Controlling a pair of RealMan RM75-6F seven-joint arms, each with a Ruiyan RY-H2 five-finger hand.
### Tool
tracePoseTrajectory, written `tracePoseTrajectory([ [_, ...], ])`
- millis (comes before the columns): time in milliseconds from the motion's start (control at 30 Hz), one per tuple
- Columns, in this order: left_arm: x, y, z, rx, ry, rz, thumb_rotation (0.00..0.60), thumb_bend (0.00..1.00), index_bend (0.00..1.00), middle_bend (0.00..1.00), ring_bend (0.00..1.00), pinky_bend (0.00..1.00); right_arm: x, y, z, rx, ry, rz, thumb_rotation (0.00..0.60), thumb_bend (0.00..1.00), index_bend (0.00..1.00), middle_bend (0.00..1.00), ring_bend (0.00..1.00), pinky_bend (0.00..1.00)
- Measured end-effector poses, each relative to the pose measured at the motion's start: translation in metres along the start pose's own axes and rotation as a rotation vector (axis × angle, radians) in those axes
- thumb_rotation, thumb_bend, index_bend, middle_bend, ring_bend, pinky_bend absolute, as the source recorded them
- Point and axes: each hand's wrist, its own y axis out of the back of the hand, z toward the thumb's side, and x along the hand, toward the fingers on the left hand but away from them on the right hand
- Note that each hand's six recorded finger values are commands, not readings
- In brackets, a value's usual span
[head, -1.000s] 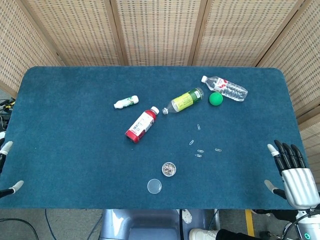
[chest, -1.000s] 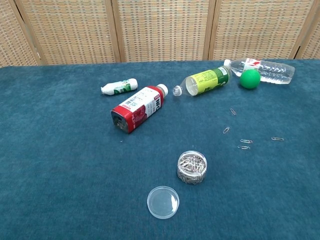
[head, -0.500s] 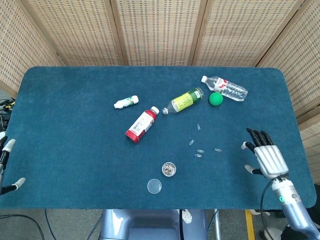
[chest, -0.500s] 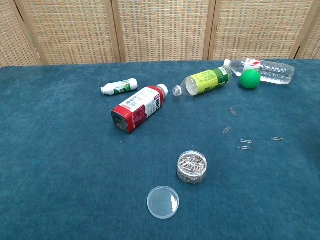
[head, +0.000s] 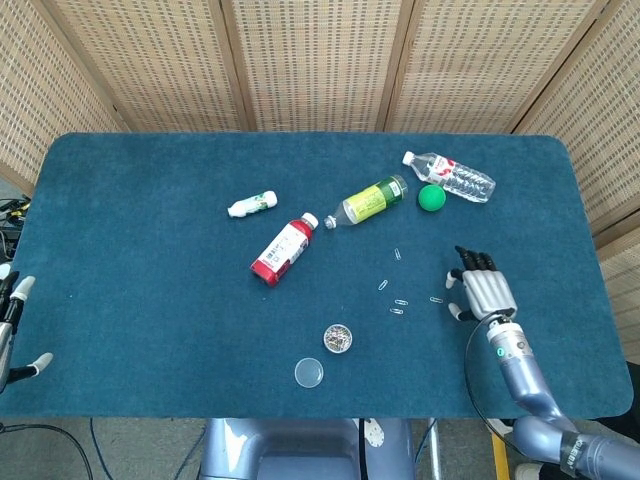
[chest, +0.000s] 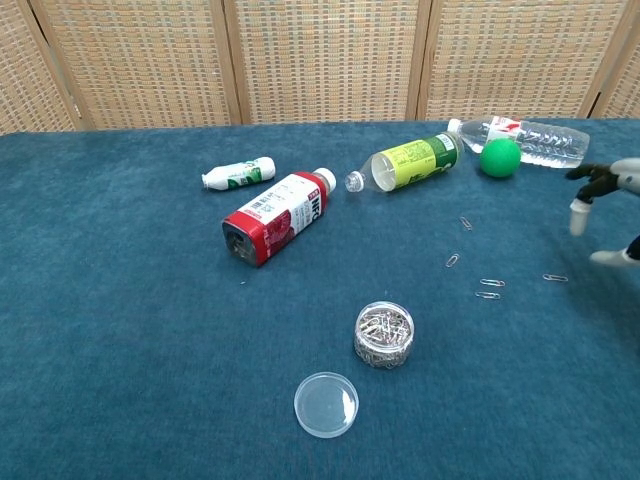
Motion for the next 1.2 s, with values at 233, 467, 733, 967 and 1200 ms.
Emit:
tracePoseTrajectory([
  [233,0.000,-0.001,0.001,0.005,-0.004,-0.006,0.600,0.00,0.00,0.00,0.00,0.00,-0.013,-0.020,0.015,0.039,-0.002,0.025,0.600,0.32,0.46,0.00,0.00,0.00],
  [467,0.000,-0.002,0.000,0.005,-0.001,-0.015,0.600,0.00,0.00,0.00,0.00,0.00,-0.023,-0.030,0.015,0.049,-0.030,0.033,0.600,0.33,0.47,0.00,0.00,0.00],
  [733,0.001,-0.002,0.000,0.003,0.001,-0.020,0.600,0.00,0.00,0.00,0.00,0.00,-0.028,-0.036,0.011,0.065,-0.048,0.028,0.600,0.33,0.48,0.00,0.00,0.00],
  [967,0.001,-0.002,0.000,0.006,-0.001,-0.020,0.600,0.00,0.00,0.00,0.00,0.00,-0.028,-0.041,0.014,0.070,-0.042,0.027,0.600,0.33,0.49,0.00,0.00,0.01],
  [1200,0.001,-0.003,0.001,0.009,-0.001,-0.021,0.600,0.00,0.00,0.00,0.00,0.00,-0.029,-0.047,0.008,0.091,-0.055,0.035,0.600,0.34,0.49,0.00,0.00,0.01],
])
